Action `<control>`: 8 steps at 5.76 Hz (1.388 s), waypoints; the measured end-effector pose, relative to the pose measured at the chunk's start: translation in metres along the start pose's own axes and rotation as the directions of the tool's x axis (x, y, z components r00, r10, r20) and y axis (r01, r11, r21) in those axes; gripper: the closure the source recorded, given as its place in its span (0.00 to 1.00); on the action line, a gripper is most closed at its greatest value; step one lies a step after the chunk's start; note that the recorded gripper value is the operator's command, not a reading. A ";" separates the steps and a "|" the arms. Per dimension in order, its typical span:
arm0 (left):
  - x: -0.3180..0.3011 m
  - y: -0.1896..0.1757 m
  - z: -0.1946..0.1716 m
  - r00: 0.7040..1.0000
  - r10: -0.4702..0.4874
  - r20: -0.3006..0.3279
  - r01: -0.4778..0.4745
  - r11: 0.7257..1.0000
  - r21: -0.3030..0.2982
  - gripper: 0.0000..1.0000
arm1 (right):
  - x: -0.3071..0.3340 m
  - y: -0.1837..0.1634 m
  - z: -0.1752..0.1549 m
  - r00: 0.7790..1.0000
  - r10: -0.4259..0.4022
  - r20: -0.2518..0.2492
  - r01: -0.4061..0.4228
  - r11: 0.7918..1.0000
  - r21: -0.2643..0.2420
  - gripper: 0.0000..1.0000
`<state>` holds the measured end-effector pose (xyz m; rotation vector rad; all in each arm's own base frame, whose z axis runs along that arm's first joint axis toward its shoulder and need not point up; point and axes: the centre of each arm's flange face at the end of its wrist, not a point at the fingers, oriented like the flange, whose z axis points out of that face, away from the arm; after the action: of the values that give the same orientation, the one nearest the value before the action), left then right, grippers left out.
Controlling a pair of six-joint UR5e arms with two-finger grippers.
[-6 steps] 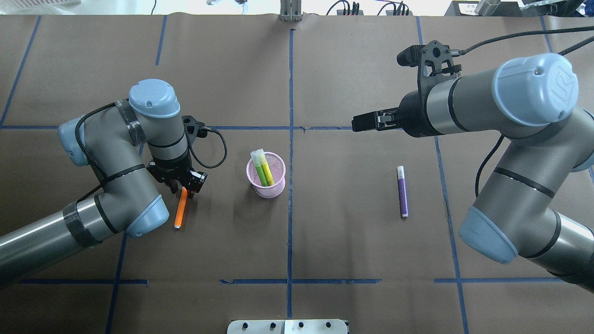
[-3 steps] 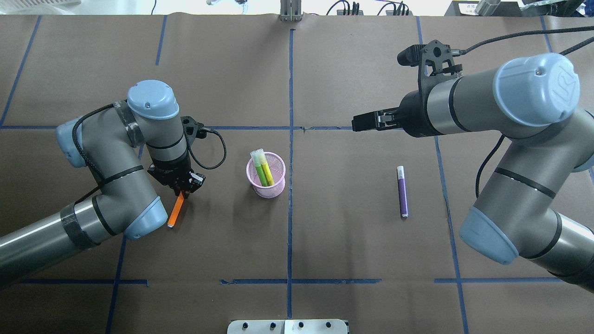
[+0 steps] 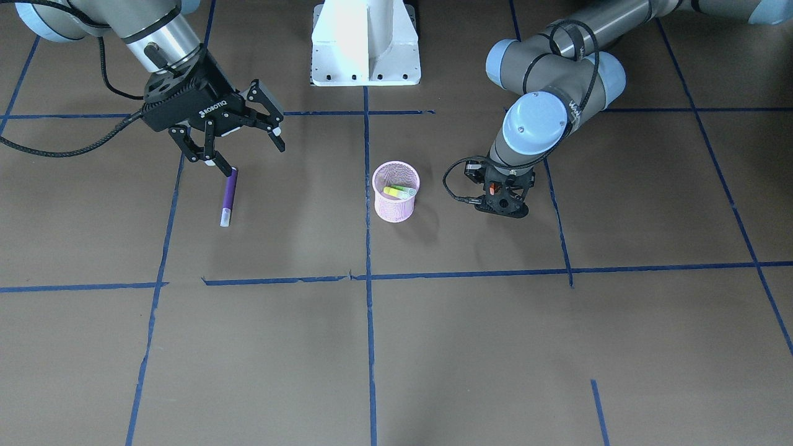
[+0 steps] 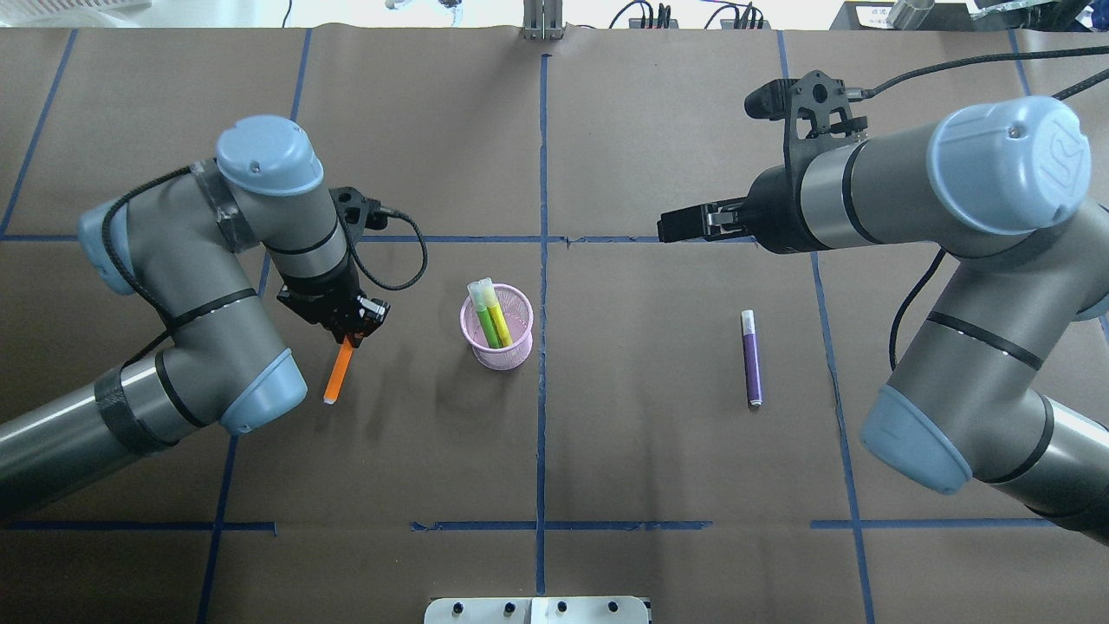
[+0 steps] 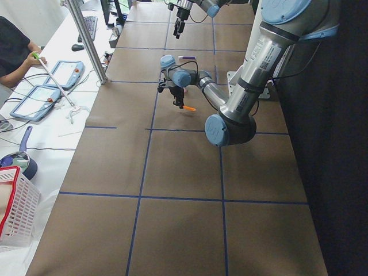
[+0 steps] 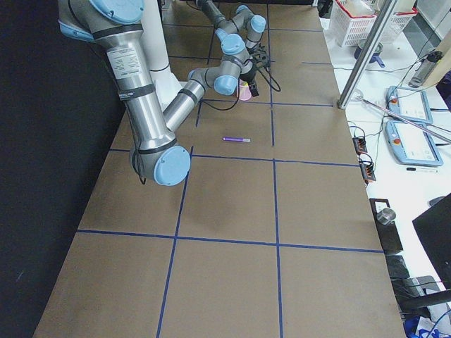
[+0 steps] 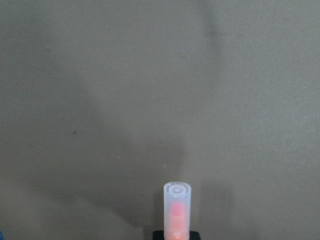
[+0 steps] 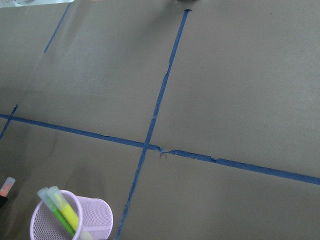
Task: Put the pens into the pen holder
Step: 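Lift the orange marker and carry it over the pink cup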
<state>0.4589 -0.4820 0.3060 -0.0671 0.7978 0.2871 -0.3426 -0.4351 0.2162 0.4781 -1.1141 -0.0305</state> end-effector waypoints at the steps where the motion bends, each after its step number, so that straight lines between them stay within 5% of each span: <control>1: 0.018 0.004 -0.041 0.999 -0.021 -0.046 0.025 0.997 0.080 1.00 | 0.000 -0.002 -0.003 1.000 0.001 0.001 -0.001 1.000 0.005 0.01; 3: 0.052 0.010 -0.108 0.986 -0.022 -0.164 0.077 0.937 0.341 1.00 | 0.007 -0.004 -0.006 1.000 0.007 -0.008 -0.007 1.000 0.016 0.01; 5: 0.086 0.019 -0.128 0.975 -0.013 -0.222 0.147 0.788 0.598 1.00 | 0.013 -0.007 -0.008 1.000 0.013 -0.021 -0.012 1.000 0.026 0.01; 7: 0.141 0.058 -0.093 0.966 -0.025 -0.255 0.213 0.636 0.742 1.00 | 0.017 -0.007 -0.007 0.999 0.016 -0.033 -0.014 0.999 0.034 0.01; 8: 0.153 0.071 -0.076 0.967 -0.032 -0.251 0.222 0.587 0.779 1.00 | 0.020 -0.006 -0.006 0.999 0.018 -0.040 -0.016 0.999 0.031 0.01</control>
<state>0.4869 -0.3916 0.1473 0.7271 1.0738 -0.2573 -0.3274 -0.4438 0.2294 0.4948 -1.0804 0.0111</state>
